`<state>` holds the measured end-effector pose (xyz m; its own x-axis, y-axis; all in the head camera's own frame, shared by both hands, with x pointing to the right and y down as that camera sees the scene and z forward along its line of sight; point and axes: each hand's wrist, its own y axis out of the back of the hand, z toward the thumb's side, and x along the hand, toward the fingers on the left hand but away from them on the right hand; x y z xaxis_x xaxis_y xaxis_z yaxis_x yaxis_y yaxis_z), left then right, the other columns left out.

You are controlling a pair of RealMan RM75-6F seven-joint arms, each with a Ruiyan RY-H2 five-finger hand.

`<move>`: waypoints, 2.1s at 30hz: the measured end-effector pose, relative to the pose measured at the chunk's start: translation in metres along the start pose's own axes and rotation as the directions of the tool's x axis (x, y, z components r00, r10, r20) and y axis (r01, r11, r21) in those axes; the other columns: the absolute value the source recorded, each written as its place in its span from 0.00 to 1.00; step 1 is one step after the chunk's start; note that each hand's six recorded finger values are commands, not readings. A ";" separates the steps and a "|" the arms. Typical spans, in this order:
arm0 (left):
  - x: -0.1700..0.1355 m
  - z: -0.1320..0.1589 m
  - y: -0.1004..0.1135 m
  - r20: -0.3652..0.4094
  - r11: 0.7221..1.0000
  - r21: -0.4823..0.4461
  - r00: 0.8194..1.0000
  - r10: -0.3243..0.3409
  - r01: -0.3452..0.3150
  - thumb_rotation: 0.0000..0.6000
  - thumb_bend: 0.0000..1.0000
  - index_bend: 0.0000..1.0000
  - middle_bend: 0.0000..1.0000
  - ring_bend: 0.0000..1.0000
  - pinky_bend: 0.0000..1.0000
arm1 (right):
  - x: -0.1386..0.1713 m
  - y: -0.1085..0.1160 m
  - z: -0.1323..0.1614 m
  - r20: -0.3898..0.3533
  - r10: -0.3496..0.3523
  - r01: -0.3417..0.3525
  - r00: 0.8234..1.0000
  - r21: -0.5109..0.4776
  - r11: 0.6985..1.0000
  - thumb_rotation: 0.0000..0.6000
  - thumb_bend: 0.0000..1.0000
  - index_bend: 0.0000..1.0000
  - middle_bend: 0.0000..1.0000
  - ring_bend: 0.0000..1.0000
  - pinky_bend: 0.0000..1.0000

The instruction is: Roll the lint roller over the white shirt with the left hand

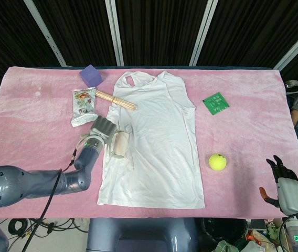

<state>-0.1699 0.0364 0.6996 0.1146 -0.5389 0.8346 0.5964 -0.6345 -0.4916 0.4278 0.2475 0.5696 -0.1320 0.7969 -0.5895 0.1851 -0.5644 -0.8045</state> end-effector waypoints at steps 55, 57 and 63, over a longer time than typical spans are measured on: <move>0.016 0.059 0.043 -0.078 0.998 0.060 0.997 0.004 0.000 1.00 0.57 0.73 0.69 0.56 0.76 | 0.000 -0.001 -0.001 0.012 0.004 -0.004 1.000 0.001 1.000 1.00 0.28 0.12 0.01 0.16 0.16; 0.016 0.050 0.039 -0.087 0.998 0.065 0.996 -0.004 0.010 1.00 0.57 0.73 0.69 0.56 0.76 | 0.000 -0.001 -0.001 0.012 0.005 -0.005 1.000 0.001 1.000 1.00 0.28 0.12 0.01 0.16 0.16; 0.009 0.029 0.016 -0.090 0.992 0.112 0.995 -0.043 0.053 1.00 0.57 0.73 0.69 0.56 0.76 | -0.001 -0.001 -0.001 0.015 0.005 -0.005 1.000 0.000 1.000 1.00 0.28 0.12 0.01 0.16 0.16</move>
<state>-0.1362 0.0373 0.7069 0.0166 -0.5588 0.8292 0.6869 -0.5962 -0.4155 0.4290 0.2479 0.5710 -0.1458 0.7904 -0.5949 0.1860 -0.5687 -0.8012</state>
